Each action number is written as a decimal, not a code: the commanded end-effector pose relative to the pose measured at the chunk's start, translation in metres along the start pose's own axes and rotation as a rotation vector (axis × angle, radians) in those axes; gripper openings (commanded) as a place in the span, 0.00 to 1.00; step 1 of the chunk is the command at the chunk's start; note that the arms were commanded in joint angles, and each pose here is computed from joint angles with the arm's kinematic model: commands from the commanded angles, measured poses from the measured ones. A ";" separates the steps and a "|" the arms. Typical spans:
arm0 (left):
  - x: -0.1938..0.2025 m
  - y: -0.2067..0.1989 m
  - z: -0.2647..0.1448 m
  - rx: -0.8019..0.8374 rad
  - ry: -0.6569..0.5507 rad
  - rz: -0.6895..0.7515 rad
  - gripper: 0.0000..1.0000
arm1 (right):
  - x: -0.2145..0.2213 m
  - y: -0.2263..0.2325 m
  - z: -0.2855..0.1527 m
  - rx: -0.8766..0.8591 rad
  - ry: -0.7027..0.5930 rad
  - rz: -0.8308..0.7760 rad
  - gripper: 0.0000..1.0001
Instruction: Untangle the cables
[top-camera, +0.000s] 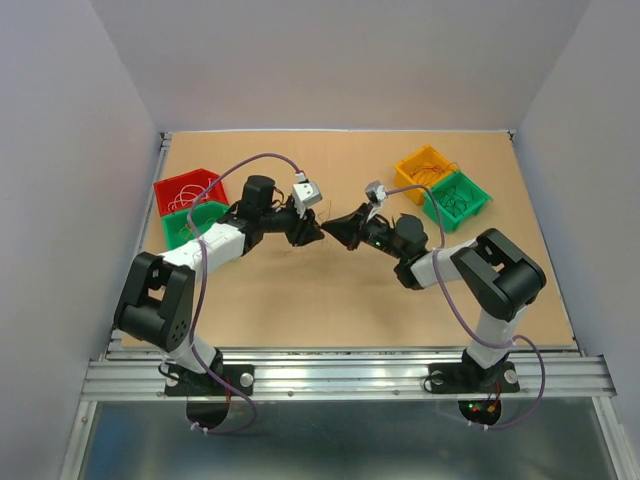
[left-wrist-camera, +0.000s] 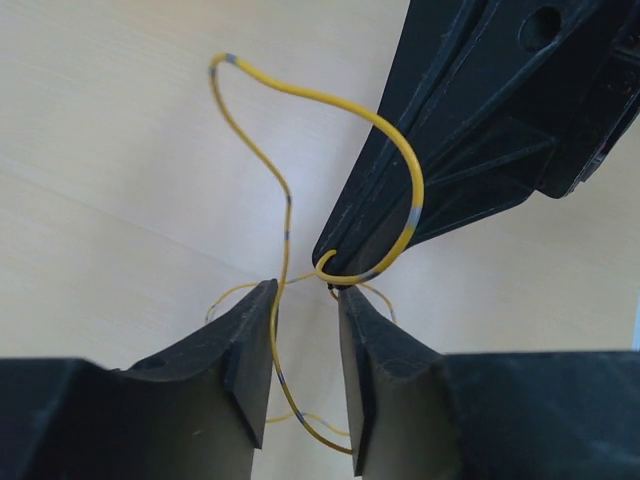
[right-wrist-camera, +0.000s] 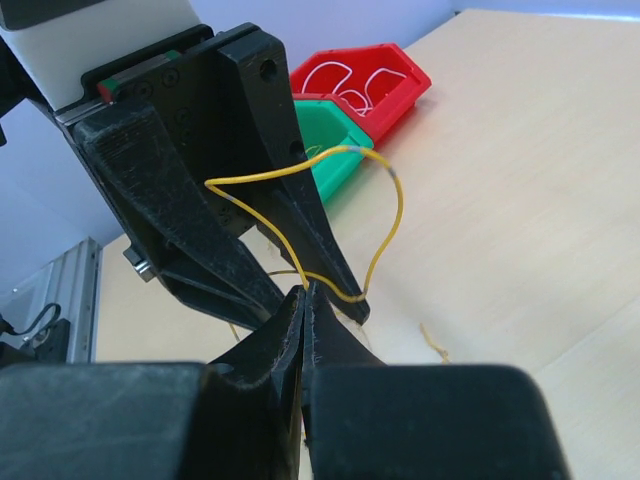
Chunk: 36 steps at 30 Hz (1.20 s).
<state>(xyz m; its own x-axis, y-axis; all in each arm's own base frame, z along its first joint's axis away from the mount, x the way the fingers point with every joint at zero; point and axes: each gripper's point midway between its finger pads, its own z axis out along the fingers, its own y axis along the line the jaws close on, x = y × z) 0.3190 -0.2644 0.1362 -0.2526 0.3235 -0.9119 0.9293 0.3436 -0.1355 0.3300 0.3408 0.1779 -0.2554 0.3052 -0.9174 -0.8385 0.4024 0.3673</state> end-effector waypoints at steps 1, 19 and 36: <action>-0.020 0.001 0.001 0.013 -0.027 0.040 0.39 | -0.065 0.041 -0.005 -0.167 -0.288 -0.110 0.00; -0.015 -0.010 0.008 0.077 0.004 0.033 0.14 | -0.073 0.045 -0.005 -0.174 -0.328 -0.111 0.01; -0.027 0.002 -0.006 -0.048 0.012 0.035 0.00 | -0.082 0.037 -0.028 -0.063 -0.369 -0.148 0.59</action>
<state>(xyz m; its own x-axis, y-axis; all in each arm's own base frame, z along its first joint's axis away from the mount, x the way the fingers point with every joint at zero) 0.3157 -0.2674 0.1242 -0.2949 0.3744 -0.8791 0.9278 0.3324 -0.1696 0.3253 0.3292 0.1509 -0.3280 0.3050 -0.8941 -0.7787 0.4486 0.4387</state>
